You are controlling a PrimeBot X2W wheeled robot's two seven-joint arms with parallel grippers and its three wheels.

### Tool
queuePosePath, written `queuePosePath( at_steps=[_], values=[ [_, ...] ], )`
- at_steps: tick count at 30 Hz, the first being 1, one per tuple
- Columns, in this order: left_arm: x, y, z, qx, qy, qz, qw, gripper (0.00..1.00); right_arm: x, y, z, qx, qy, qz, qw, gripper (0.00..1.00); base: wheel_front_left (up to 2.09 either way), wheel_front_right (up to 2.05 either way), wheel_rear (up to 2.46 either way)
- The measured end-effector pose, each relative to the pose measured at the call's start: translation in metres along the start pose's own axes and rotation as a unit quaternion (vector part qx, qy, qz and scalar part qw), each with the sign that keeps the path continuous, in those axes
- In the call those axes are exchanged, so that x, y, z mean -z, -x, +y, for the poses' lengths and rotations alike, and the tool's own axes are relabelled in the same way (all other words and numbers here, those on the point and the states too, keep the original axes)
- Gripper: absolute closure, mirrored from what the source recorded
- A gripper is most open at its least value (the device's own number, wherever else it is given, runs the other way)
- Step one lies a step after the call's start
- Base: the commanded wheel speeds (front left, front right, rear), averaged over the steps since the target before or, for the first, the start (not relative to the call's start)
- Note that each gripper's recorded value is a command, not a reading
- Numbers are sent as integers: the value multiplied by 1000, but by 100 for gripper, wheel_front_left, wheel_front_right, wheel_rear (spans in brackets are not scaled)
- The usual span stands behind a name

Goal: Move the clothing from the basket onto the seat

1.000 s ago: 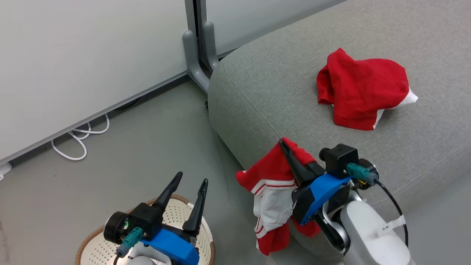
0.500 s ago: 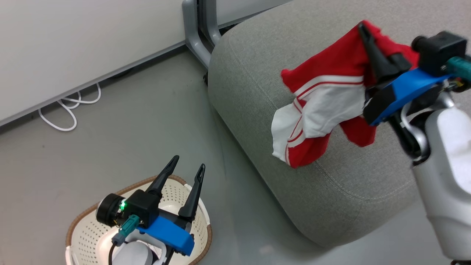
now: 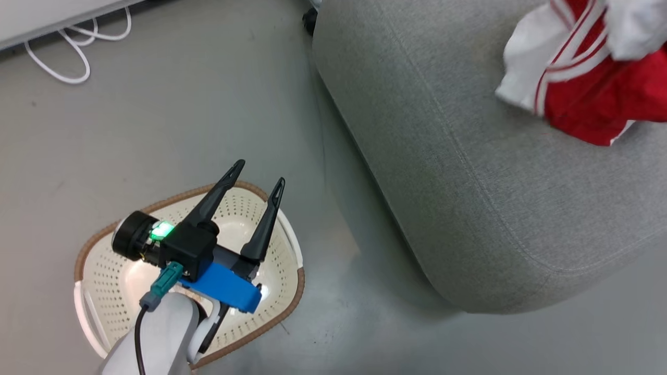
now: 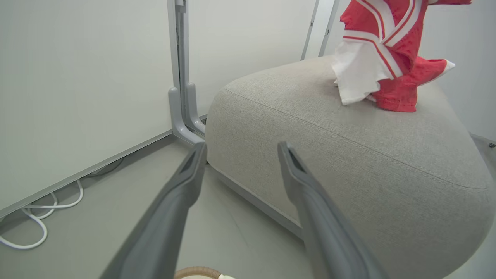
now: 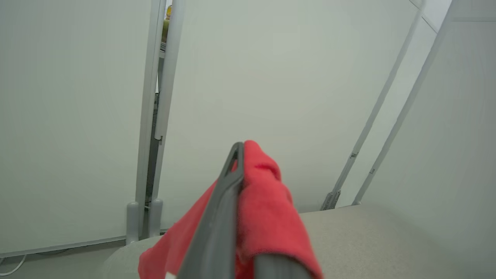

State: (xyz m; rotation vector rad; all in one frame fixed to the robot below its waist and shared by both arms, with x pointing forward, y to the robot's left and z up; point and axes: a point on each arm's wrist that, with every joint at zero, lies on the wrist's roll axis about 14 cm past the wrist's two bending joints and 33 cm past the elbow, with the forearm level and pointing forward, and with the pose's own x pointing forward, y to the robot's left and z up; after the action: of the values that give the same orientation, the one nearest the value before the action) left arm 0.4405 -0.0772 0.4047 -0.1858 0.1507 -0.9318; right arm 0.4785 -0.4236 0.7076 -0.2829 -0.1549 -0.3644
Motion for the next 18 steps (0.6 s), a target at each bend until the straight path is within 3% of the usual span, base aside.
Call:
queuePosePath(
  at_steps=[6,18],
  values=[
    [19,-7,24,-7,8,2,1000,0,8,-30,-30,56,22,-14,998,100,0,0,0],
    [44,-13,51,-14,18,-3,1000,0,202,-9,-10,91,-9,165,982,100,0,0,0]
  ],
)
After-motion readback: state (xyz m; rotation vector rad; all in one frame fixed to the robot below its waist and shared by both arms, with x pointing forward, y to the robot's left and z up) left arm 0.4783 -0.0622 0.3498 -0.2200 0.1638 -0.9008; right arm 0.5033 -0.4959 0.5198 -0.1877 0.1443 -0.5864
